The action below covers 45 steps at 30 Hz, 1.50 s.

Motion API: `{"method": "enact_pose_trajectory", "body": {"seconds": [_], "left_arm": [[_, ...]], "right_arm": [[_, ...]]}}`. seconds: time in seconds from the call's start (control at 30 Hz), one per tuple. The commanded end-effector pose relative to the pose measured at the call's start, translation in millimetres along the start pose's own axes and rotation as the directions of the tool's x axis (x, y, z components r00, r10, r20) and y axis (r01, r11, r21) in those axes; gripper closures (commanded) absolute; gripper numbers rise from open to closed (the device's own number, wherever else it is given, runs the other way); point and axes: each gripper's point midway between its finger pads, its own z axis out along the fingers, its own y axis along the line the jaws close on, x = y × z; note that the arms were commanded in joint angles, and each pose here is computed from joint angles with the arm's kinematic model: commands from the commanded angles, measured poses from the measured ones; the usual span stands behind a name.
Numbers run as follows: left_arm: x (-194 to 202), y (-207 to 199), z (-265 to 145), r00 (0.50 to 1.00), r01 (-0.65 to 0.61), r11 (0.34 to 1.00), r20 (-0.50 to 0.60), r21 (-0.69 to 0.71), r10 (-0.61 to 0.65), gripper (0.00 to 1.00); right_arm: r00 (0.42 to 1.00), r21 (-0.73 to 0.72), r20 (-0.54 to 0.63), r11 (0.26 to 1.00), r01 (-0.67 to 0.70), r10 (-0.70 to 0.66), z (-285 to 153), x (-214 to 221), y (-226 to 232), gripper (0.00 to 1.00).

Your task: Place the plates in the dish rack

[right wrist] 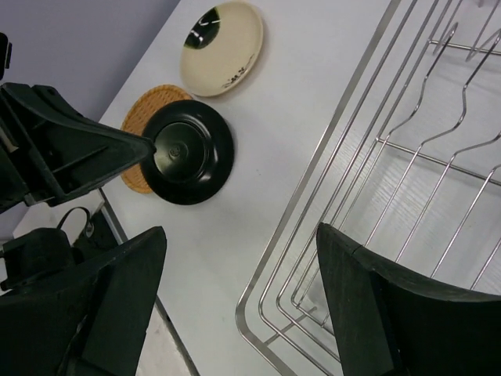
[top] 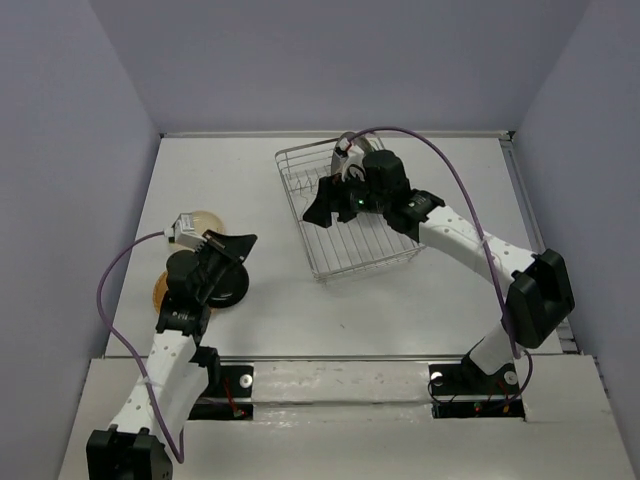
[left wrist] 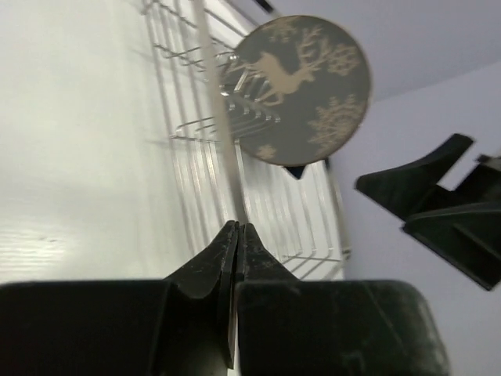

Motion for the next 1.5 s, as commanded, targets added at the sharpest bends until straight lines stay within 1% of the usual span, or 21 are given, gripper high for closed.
{"method": "enact_pose_trajectory", "body": {"seconds": [0.0,0.07,0.1,0.23,0.27,0.33,0.43,0.47,0.5,0.53,0.6,0.63,0.7,0.73,0.83,0.97,1.0,1.1,1.2,1.3,1.47], "left_arm": [[-25.8,22.1,-8.3,0.982,-0.145,0.974,0.092,-0.171,0.163,0.81],[-37.0,27.9,-13.5,0.970,-0.173,0.957,0.128,-0.232,0.206,0.70],[-41.0,30.0,-15.4,0.965,-0.180,0.951,0.143,-0.251,0.220,0.62],[-48.7,11.5,-20.0,0.957,-0.202,0.957,0.168,-0.208,0.238,0.53],[-54.3,3.1,-21.7,0.952,-0.211,0.958,0.183,-0.197,0.247,0.46],[-75.1,-31.7,-27.7,0.932,-0.248,0.957,0.231,-0.151,0.278,0.40],[-97.3,-74.4,-33.2,0.910,-0.314,0.942,0.245,-0.115,0.333,0.29],[-97.1,-82.6,-31.7,0.908,-0.341,0.935,0.223,-0.097,0.354,0.22],[-106.2,-104.6,-36.4,0.900,-0.360,0.931,0.238,-0.065,0.364,0.20],[-107.2,-112.7,-38.0,0.899,-0.372,0.927,0.228,-0.052,0.373,0.18],[-107.7,-128.0,-39.2,0.890,-0.413,0.911,0.204,-0.018,0.408,0.04],[-113.3,-144.4,-44.7,0.880,-0.435,0.900,0.216,0.007,0.423,0.01],[-116.6,-155.8,-47.8,0.867,-0.464,0.886,0.216,0.022,0.449,0.01],[-121.8,-163.1,-50.8,0.850,-0.491,0.871,0.226,0.020,0.475,0.01],[-130.2,-166.2,-55.3,0.817,-0.533,0.846,0.257,-0.007,0.516,0.01],[-130.7,-157.5,-56.6,0.790,-0.564,0.825,0.266,-0.036,0.552,0.01],[-131.0,-155.6,-57.9,0.783,-0.571,0.820,0.272,-0.044,0.560,0.01],[-129.3,-145.3,-56.4,0.778,-0.572,0.817,0.273,-0.065,0.566,0.01],[-126.5,-140.5,-56.8,0.776,-0.566,0.822,0.301,-0.054,0.554,0.01],[-126.1,-133.7,-53.3,0.769,-0.568,0.821,0.316,-0.061,0.556,0.01],[-122.2,-129.0,-47.9,0.766,-0.576,0.816,0.315,-0.051,0.561,0.01]], "right_arm": [[0.999,-0.061,0.019,0.997,0.038,-0.036,1.9,-15.3,16.4,0.18],[0.999,-0.063,0.024,0.997,0.040,-0.039,0.5,-17.2,17.9,0.22],[0.999,-0.064,0.028,0.997,0.045,-0.043,-0.8,-18.2,18.7,0.25],[0.996,-0.092,0.018,0.991,0.093,-0.092,-3.0,-14.3,31.5,0.48],[0.994,-0.098,0.005,0.989,0.107,-0.107,-0.8,-10.5,34.3,0.50],[0.988,-0.119,-0.012,0.982,0.150,-0.152,3.0,-5.2,46.8,0.50],[0.961,-0.166,-0.023,0.949,0.267,-0.274,14.5,11.5,77.0,0.49],[0.938,-0.200,-0.034,0.921,0.333,-0.346,21.2,25.7,92.4,0.47],[0.921,-0.211,-0.034,0.904,0.372,-0.387,24.3,31.8,99.3,0.45],[0.905,-0.215,-0.035,0.888,0.407,-0.424,27.8,38.8,105.2,0.43],[0.842,-0.200,-0.025,0.828,0.523,-0.538,37.6,50.5,109.3,0.34],[0.817,-0.220,-0.017,0.799,0.560,-0.577,44.9,64.0,123.1,0.27],[0.770,-0.215,-0.026,0.756,0.619,-0.638,55.4,82.1,123.1,0.22],[0.756,-0.209,-0.025,0.743,0.635,-0.654,66.3,91.8,125.0,0.17],[0.723,-0.189,-0.040,0.716,0.672,-0.689,84.5,107.3,121.7,0.11],[0.654,-0.140,-0.095,0.661,0.737,-0.750,116.0,127.5,103.9,0.08],[0.623,-0.133,-0.124,0.635,0.761,-0.773,127.3,142.1,97.1,0.08],[0.564,-0.100,-0.120,0.575,0.812,-0.817,145.5,149.2,99.9,0.07],[0.513,-0.003,-0.099,0.516,0.857,-0.853,169.7,158.0,97.3,0.06],[0.498,0.053,-0.048,0.496,0.867,-0.866,184.8,160.5,101.8,0.05],[0.490,0.114,-0.034,0.483,0.868,-0.871,201.3,167.6,95.5,0.05]]}}
